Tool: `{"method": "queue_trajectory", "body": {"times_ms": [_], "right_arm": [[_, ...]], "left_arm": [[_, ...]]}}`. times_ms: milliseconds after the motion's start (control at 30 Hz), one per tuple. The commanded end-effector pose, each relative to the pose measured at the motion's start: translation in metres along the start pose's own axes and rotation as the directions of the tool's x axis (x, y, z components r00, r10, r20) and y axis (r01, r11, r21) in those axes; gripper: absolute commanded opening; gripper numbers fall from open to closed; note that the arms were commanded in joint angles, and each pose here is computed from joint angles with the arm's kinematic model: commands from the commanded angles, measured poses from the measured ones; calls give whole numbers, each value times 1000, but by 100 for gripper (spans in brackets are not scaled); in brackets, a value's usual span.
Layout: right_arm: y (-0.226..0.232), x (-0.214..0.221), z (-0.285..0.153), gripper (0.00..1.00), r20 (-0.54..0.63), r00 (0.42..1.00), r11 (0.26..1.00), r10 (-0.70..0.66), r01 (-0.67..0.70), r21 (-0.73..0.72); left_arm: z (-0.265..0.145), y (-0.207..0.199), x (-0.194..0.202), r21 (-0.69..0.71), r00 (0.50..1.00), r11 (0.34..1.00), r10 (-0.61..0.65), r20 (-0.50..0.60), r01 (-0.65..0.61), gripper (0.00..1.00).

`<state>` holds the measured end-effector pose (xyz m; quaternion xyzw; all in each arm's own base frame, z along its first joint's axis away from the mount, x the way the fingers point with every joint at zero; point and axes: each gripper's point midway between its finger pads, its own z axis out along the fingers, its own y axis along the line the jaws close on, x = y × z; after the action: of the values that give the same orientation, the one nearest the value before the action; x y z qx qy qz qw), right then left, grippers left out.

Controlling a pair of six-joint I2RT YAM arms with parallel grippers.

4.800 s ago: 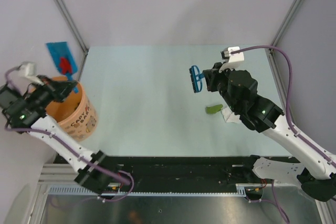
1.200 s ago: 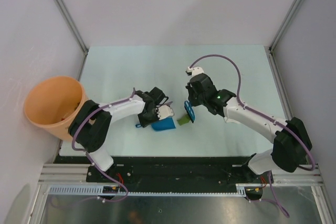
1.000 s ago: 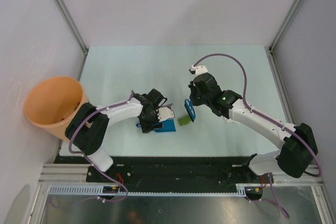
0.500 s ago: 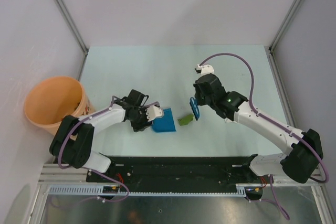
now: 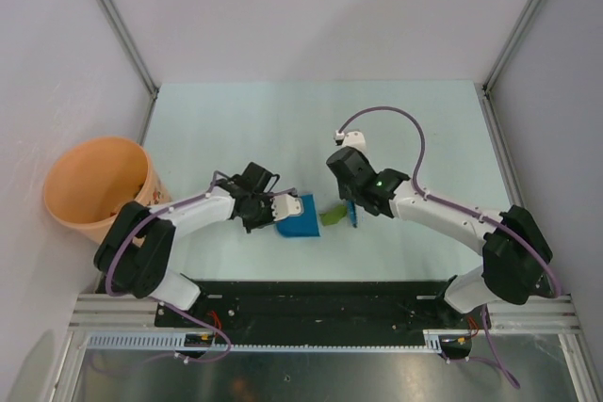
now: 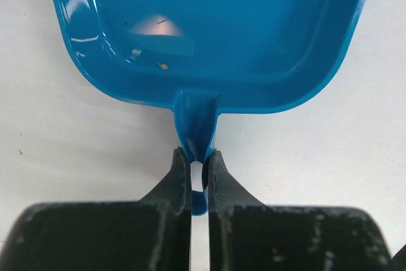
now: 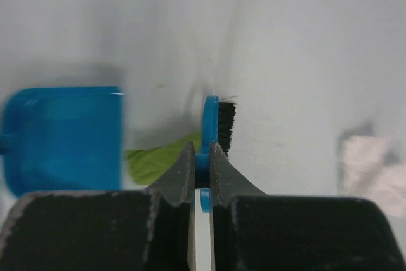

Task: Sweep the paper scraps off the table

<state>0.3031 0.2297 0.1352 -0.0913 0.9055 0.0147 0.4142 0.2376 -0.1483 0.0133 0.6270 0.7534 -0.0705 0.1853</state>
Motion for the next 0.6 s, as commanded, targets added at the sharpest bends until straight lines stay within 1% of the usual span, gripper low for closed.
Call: {"method": "queue_trajectory", "body": {"times_ms": [0,33,100,167,233,267,300,367,467,500,567], "right_arm": [[71,-26,-25,0,16,980,929,200,-185,-321],[80,-37,-32,0,40,968,909,247,-217,-355],[93,-47,-46,0,67,958,884,278,-228,-408],[107,-56,-59,0,88,949,855,302,-229,-465],[106,-60,-67,0,106,944,853,314,-231,-468],[102,-62,-69,0,117,942,860,316,-232,-455],[91,-64,-68,0,144,937,880,318,-236,-412],[72,-69,-73,0,185,937,907,297,-216,-363],[42,-85,-90,0,281,915,935,290,-207,-289],[28,-91,-94,0,323,907,951,270,-197,-239],[11,-100,-107,0,371,891,958,262,-194,-210]], "left_arm": [[6,-20,15,80,994,997,-9,-113,18,0],[5,-19,11,80,993,997,-3,-118,13,0],[8,-18,12,82,989,996,-6,-145,18,0],[8,-16,4,85,992,996,-19,-127,30,0],[6,-17,-6,96,996,995,-30,-89,39,0],[4,-19,-11,106,998,994,-29,-61,35,0],[-1,-27,-22,142,1000,989,-30,1,30,0],[-7,-34,-31,173,998,985,-34,58,23,0],[-19,-41,-47,206,987,978,-49,155,16,0],[-25,-44,-54,236,977,971,-73,202,24,0],[-35,-44,-61,249,966,968,-84,244,22,0]]}}
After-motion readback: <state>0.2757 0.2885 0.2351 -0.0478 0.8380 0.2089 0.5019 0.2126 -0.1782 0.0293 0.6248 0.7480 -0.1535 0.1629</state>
